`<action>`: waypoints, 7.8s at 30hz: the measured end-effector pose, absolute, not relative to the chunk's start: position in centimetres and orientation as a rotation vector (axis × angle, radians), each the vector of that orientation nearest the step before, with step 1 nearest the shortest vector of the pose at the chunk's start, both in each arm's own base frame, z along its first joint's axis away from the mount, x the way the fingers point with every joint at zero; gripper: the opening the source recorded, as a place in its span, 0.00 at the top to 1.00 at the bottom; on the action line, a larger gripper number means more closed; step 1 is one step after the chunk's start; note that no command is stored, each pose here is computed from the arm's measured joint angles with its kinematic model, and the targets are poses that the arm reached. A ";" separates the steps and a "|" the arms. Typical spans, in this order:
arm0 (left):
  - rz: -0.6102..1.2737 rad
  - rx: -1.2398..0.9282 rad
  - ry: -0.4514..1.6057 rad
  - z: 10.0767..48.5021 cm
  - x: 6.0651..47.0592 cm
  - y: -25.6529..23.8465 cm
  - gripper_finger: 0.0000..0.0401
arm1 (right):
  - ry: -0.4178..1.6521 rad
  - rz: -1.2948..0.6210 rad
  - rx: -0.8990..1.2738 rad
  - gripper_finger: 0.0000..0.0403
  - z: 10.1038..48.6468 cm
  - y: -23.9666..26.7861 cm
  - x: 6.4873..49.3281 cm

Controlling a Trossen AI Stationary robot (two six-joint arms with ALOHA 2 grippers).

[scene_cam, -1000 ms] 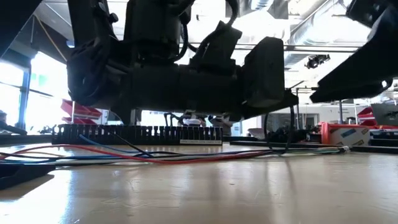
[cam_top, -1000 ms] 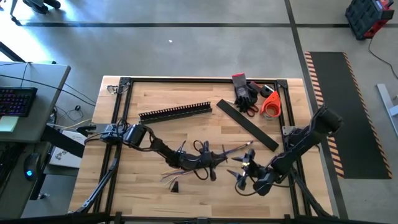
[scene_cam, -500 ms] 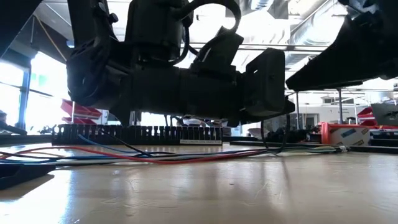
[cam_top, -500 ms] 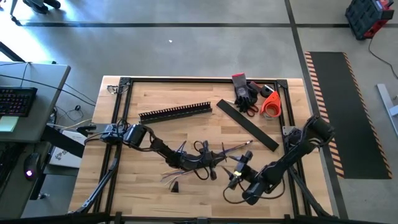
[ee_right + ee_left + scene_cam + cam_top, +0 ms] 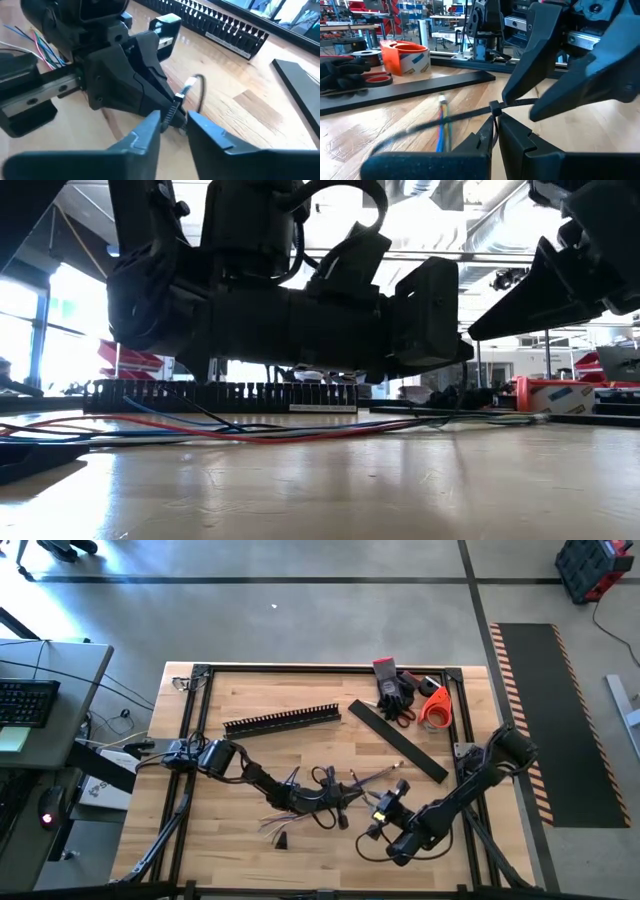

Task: Ziptie cables
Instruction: Wrap the colored cables together using a zip tie

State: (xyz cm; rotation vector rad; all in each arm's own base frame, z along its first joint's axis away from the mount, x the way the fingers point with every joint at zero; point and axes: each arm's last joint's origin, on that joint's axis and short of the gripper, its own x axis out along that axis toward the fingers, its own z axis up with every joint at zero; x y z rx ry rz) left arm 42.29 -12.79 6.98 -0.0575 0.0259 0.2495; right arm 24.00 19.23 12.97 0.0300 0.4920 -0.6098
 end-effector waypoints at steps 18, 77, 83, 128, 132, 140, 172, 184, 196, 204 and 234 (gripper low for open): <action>0.170 0.038 0.163 6.2 41.3 -15.2 0.83 | 0.605 -0.600 -0.029 1.00 12.6 18.7 23.4; -0.140 0.431 0.136 11.8 42.9 -11.8 0.94 | 0.634 -0.380 -0.122 1.00 15.8 20.4 22.1; -0.136 0.431 0.142 11.7 42.9 -11.9 0.99 | 0.643 -0.374 -0.118 1.00 15.8 20.4 22.1; -0.123 0.460 0.366 11.9 43.7 -12.8 1.00 | 0.879 -0.140 -0.530 0.65 14.7 19.1 23.2; -0.121 0.452 0.367 11.9 43.7 -12.8 1.00 | 0.871 -0.158 -0.538 0.77 14.6 19.1 23.3; -0.112 0.447 0.371 11.9 43.7 -12.8 1.00 | 0.846 -0.161 -0.528 0.99 14.7 19.6 22.8; -0.033 0.439 0.645 9.7 43.3 -8.7 1.00 | 1.042 -0.505 0.066 1.00 21.4 26.3 7.4; -0.050 0.415 0.631 10.0 43.6 -9.0 1.00 | 0.748 -0.312 -0.001 0.69 18.0 25.8 14.7; -0.116 0.349 0.627 10.0 43.6 -9.2 1.00 | 0.812 -0.212 -0.351 0.63 11.6 16.9 22.9; -0.114 0.337 0.625 10.0 43.6 -9.2 1.00 | 0.914 -0.133 -0.348 0.70 11.3 14.2 24.8; -0.098 0.287 0.642 9.2 42.8 -8.9 1.00 | 1.070 -0.122 -0.227 1.00 10.8 14.6 23.1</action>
